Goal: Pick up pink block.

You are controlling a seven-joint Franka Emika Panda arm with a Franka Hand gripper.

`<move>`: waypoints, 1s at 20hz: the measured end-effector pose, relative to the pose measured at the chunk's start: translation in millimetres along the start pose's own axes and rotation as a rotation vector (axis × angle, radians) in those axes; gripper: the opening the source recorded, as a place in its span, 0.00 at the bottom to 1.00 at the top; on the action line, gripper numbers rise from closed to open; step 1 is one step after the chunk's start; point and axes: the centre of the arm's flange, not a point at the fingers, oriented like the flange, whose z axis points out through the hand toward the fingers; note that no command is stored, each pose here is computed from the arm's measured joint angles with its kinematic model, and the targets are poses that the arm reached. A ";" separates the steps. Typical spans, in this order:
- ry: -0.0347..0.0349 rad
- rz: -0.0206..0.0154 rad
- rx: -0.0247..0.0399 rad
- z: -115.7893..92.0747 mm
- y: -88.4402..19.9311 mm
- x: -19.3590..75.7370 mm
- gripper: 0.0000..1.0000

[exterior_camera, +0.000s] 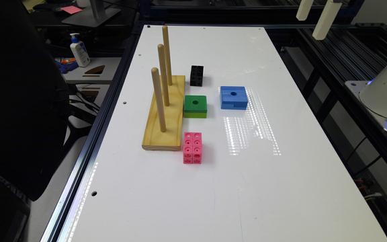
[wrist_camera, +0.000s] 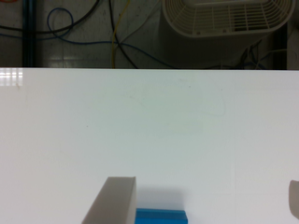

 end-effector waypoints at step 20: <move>0.0215 -0.0058 0.0263 0.3 -69.4 -5.0 1.00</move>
